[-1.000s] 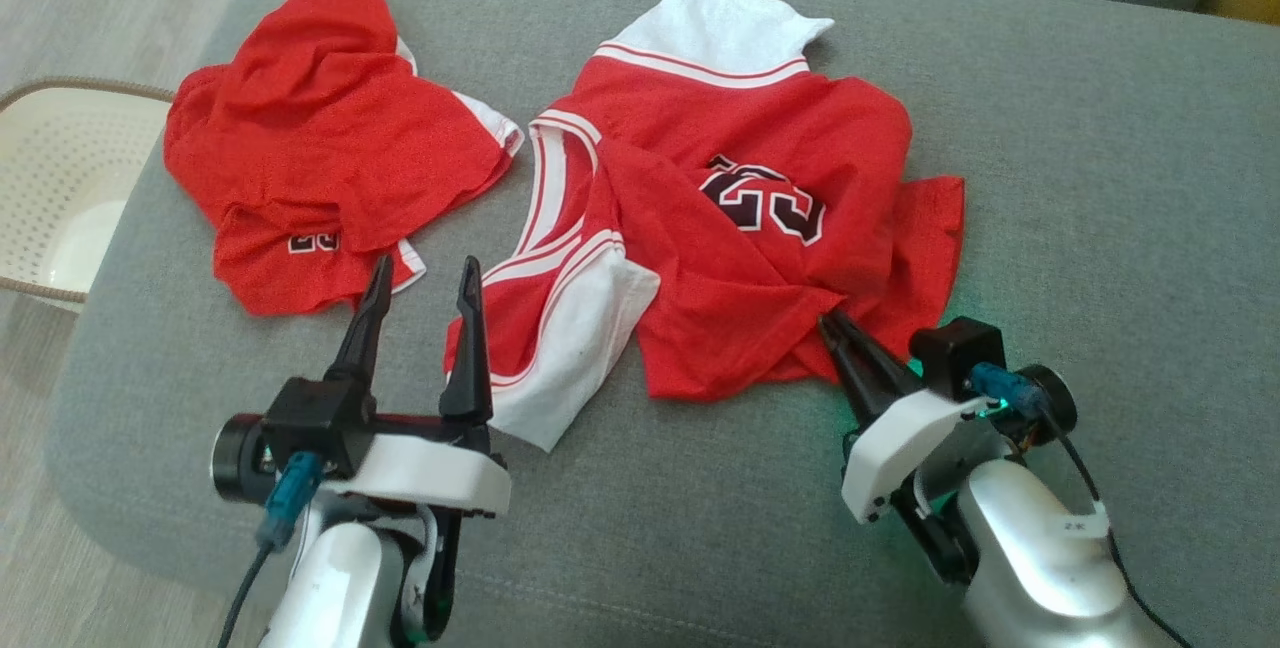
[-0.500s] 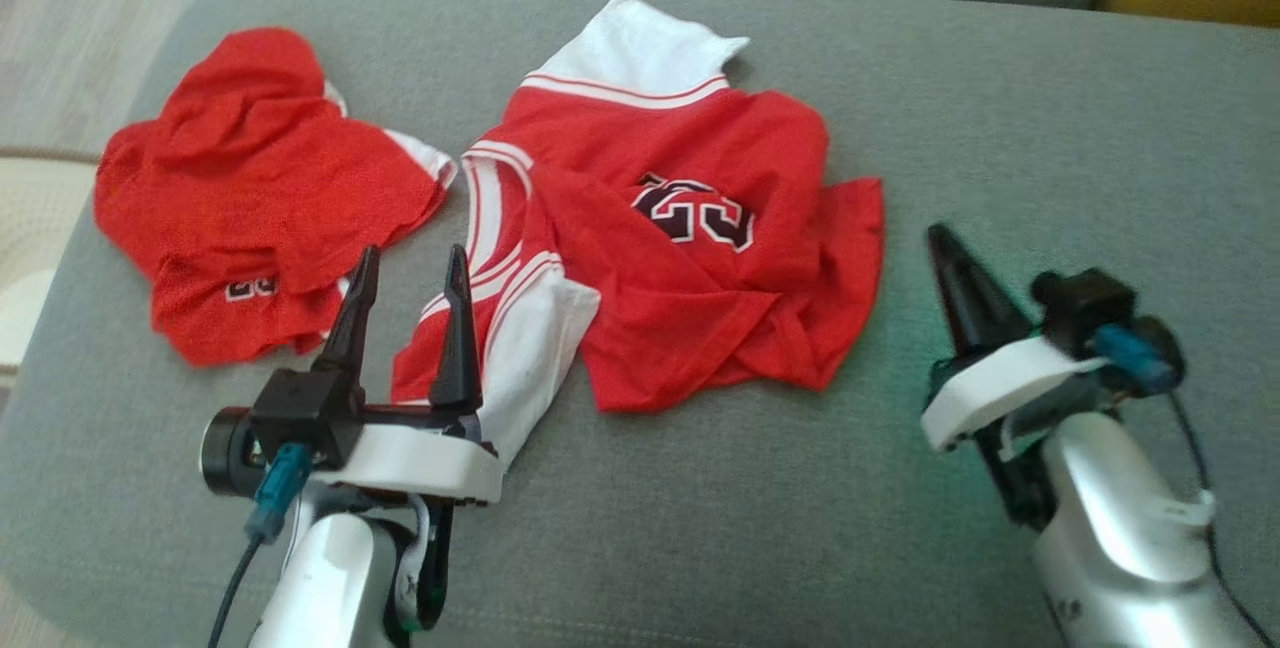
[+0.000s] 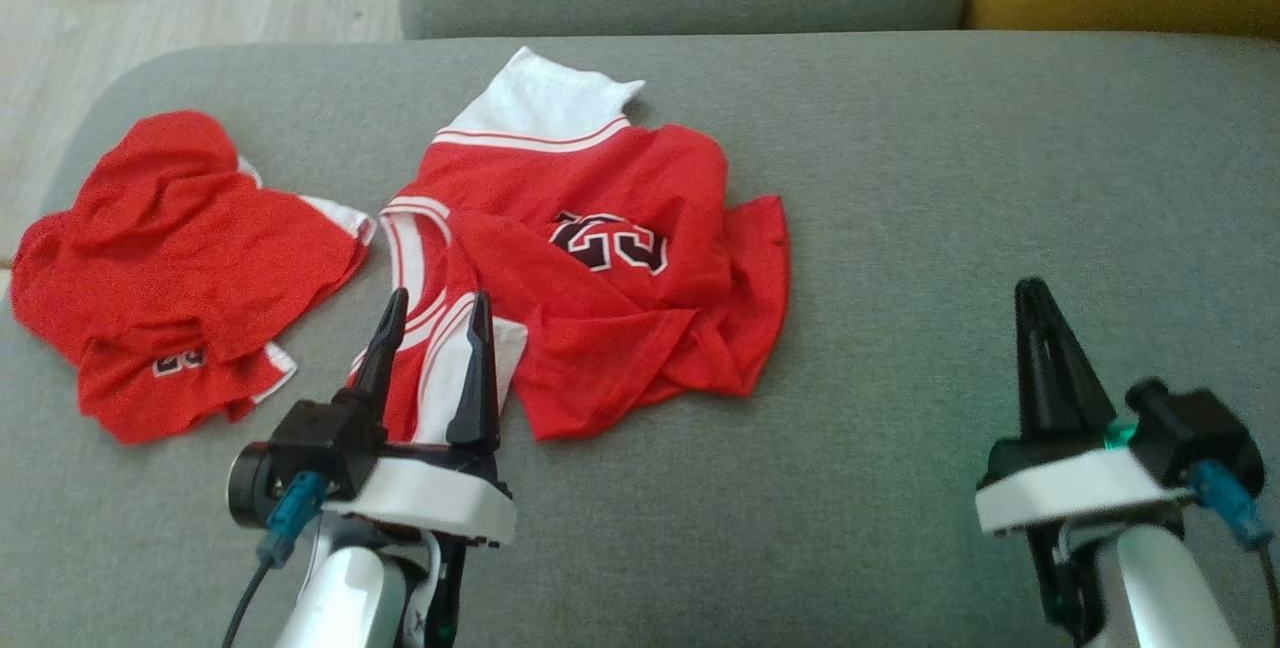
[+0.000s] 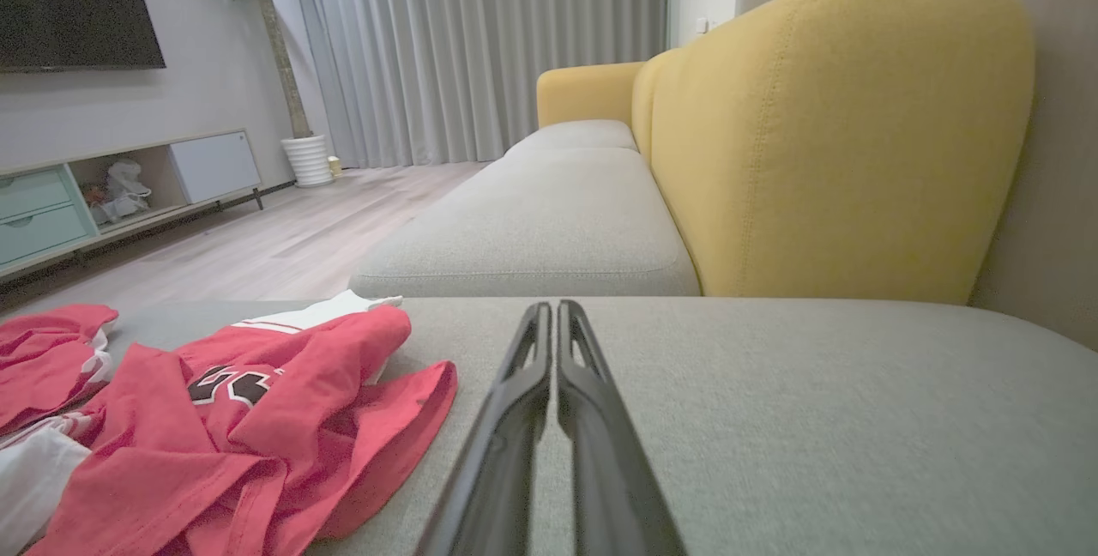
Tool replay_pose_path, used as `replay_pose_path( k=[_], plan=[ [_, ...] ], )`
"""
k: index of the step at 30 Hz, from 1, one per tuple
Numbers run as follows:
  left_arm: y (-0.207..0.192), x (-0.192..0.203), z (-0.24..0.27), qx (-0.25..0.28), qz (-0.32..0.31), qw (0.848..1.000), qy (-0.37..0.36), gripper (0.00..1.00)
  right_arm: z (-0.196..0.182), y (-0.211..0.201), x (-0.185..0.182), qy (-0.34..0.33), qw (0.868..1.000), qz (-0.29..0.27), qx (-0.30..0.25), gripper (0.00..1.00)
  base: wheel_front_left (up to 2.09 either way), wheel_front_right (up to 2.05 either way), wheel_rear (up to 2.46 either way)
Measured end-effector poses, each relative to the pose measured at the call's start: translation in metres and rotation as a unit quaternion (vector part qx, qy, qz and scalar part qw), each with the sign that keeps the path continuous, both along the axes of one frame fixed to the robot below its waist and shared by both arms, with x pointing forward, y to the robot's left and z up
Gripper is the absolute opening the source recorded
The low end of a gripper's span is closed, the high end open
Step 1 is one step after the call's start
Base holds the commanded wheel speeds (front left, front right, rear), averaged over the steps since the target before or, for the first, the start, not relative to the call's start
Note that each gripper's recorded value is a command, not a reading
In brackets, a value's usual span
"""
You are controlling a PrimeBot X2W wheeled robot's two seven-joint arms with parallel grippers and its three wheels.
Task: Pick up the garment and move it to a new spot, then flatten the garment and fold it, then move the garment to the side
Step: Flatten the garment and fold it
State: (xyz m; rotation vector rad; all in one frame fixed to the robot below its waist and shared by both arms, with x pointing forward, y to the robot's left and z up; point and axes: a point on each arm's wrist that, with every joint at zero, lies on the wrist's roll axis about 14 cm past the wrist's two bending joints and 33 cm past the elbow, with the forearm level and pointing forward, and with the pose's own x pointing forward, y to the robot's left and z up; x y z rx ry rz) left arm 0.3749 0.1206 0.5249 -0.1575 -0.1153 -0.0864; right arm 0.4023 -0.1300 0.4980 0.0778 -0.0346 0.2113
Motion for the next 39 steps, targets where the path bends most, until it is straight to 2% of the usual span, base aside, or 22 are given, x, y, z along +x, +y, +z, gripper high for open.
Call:
replay_pose_path(
  k=[1,9,12,16,20,25,31,39],
  plan=[
    [-0.003,0.000,0.000,0.000,-0.005,1.000,0.001,1.00,-0.001,-0.002,-0.005,0.002,1.000,-0.004,0.001,1.00,0.00,0.00,0.00],
    [-0.009,0.000,-0.006,0.000,-0.013,1.000,0.008,1.00,-0.006,0.000,-0.016,0.011,1.000,-0.001,0.013,1.00,0.00,0.00,0.00],
    [-0.006,-0.001,-0.009,0.000,-0.009,1.000,0.013,1.00,-0.008,0.015,-0.015,0.016,1.000,0.021,0.014,1.00,0.00,0.00,0.00],
    [0.000,-0.002,-0.014,0.000,0.000,1.000,0.022,1.00,-0.013,0.056,-0.016,0.033,0.996,0.083,0.013,1.00,0.00,0.00,0.00],
    [0.004,-0.003,-0.022,-0.001,0.007,0.999,0.034,1.00,-0.016,0.108,-0.013,0.062,0.985,0.160,0.029,1.00,0.00,0.00,0.00],
    [0.018,0.001,-0.024,-0.001,0.029,0.999,0.039,1.00,-0.045,0.153,-0.014,0.150,0.960,0.234,0.043,1.00,0.00,0.00,0.00],
    [0.034,-0.004,-0.033,-0.002,0.057,0.997,0.056,1.00,-0.084,0.168,-0.007,0.225,0.938,0.261,0.030,1.00,0.00,0.00,0.00],
    [0.045,-0.009,-0.042,0.003,0.079,0.994,0.072,1.00,-0.107,0.185,-0.002,0.272,0.921,0.277,0.044,1.00,0.00,0.00,0.00]
  ],
)
